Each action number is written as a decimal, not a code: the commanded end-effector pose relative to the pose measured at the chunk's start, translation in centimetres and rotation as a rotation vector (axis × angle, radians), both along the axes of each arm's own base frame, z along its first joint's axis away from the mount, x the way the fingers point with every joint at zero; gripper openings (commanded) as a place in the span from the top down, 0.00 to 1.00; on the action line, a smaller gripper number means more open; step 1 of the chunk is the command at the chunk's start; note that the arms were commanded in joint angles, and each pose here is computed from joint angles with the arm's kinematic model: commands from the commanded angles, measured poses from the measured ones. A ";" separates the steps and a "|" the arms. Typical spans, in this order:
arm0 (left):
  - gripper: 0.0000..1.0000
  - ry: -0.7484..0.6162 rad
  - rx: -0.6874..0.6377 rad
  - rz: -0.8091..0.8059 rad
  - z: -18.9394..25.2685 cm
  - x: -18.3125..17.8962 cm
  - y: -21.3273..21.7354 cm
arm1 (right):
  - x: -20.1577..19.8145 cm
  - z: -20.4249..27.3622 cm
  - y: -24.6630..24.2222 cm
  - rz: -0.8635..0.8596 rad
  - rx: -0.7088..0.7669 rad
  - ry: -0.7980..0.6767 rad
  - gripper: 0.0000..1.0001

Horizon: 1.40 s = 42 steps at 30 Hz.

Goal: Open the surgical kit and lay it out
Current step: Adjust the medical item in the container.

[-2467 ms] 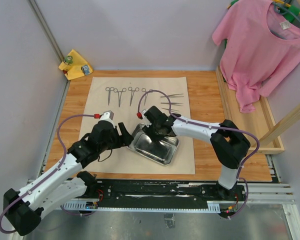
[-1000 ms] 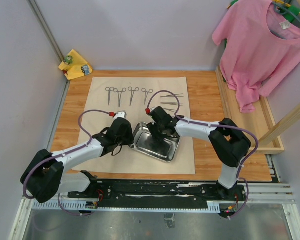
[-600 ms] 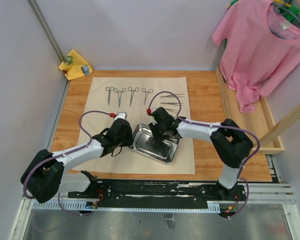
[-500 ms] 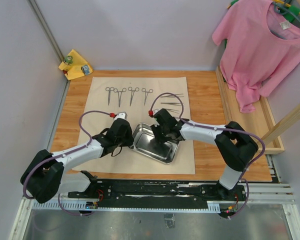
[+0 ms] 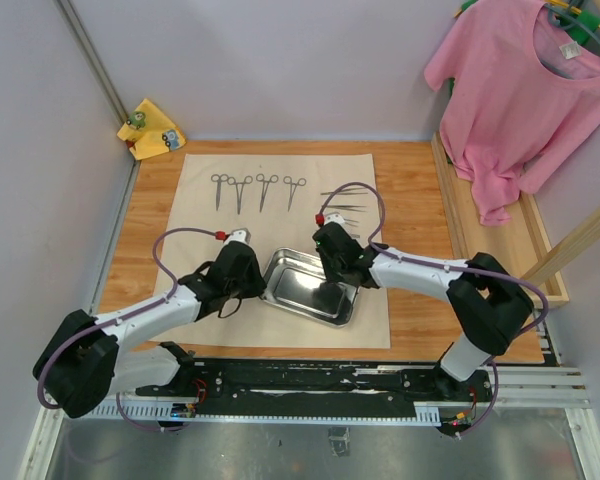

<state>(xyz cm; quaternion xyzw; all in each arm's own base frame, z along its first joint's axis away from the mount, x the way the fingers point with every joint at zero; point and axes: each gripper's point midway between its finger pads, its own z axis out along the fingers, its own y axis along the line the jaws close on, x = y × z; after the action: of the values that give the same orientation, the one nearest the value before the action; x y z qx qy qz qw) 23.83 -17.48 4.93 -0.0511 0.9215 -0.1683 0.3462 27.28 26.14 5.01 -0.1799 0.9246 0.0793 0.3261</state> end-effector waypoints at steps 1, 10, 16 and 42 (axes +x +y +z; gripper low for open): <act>0.76 0.014 -0.036 -0.023 0.0 -0.7 -0.6 | 0.3 -1.4 -0.7 -0.109 -0.030 0.008 0.73; 0.81 0.008 -0.038 -0.049 0.3 -1.1 -0.6 | 1.1 -2.8 0.5 -0.127 -0.016 0.022 0.79; 0.82 0.015 -0.043 -0.069 0.1 -1.2 -0.9 | 0.9 -3.4 1.8 -0.105 0.029 0.044 0.75; 0.83 0.012 -0.032 -0.068 0.0 -0.9 -0.9 | -3.0 -3.2 4.7 0.127 0.114 0.100 0.79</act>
<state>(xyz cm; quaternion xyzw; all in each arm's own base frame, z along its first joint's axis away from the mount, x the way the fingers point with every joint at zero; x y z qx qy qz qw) 22.72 -18.12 4.83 -0.0338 0.9244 -0.1917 0.3279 26.95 31.40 2.69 -0.1824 0.9165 0.1647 0.3157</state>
